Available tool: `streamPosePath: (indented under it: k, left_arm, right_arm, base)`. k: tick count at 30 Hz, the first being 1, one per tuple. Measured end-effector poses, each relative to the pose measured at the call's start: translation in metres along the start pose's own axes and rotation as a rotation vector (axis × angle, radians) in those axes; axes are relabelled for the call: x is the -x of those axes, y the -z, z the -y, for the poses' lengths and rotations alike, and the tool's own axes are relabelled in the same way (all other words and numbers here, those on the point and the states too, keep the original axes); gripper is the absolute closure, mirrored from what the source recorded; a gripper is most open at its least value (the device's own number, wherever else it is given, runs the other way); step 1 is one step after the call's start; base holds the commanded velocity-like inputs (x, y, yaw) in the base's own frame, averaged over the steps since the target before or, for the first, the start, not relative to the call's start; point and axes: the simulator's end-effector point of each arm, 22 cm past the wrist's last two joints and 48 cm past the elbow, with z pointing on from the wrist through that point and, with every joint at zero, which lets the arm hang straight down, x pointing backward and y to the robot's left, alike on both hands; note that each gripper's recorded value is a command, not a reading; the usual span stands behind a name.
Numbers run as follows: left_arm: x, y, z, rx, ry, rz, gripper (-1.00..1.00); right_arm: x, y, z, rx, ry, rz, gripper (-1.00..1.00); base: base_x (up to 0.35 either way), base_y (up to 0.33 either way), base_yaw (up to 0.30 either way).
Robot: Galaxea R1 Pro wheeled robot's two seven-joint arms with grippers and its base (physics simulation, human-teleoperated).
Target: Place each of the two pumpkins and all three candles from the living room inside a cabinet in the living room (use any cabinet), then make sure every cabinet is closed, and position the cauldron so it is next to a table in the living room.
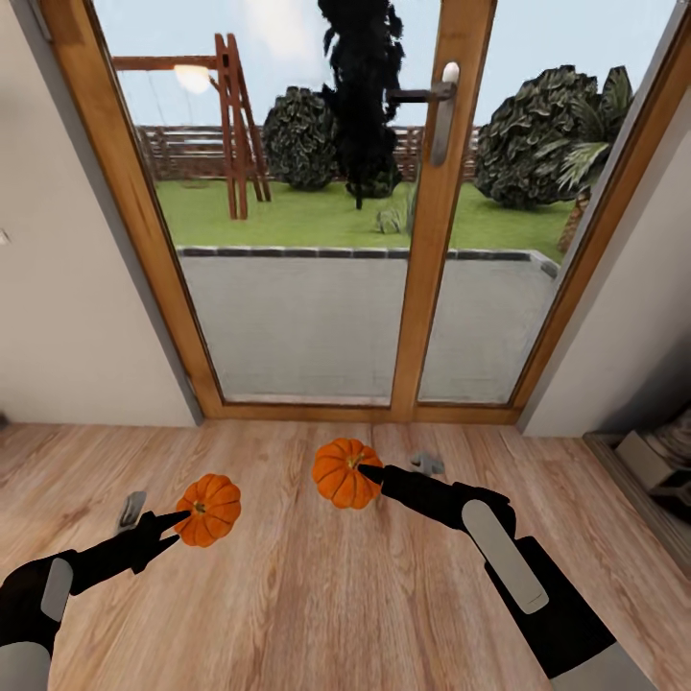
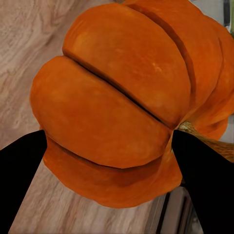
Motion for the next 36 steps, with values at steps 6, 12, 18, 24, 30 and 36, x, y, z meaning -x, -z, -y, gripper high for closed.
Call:
streamPosePath:
  k: [6,12,18,24,30,36]
  left_arm:
    - [0.004,0.006,0.011,0.0,0.001,0.001,1.0]
    - [0.007,0.011,0.022,0.0,0.001,0.0,1.0]
    - [0.01,0.016,0.033,0.0,0.001,0.0,1.0]
    - [0.013,0.022,0.045,-0.001,0.0,0.001,1.0]
    - [0.017,0.029,0.057,-0.003,-0.003,0.002,1.0]
    - [0.019,0.035,0.069,-0.003,-0.004,0.0,1.0]
  right_arm:
    - [0.008,0.005,-0.009,0.001,-0.001,0.0,1.0]
    - [0.016,0.01,-0.017,0.001,-0.001,0.0,1.0]
    - [0.025,0.015,-0.025,0.001,-0.001,0.001,1.0]
    - [0.039,0.021,-0.034,0.002,-0.005,0.03,1.0]
    - [0.049,0.027,-0.043,0.003,-0.002,0.037,1.0]
    - [0.055,0.032,-0.049,-0.004,-0.003,0.033,1.0]
  base:
    - [0.0,0.0,0.0]
    - [0.0,0.0,0.0]
    - [0.0,0.0,-0.001]
    - [0.0,0.0,-0.163]
    - [-0.015,0.0,-0.246]
    - [-0.156,0.0,-0.254]
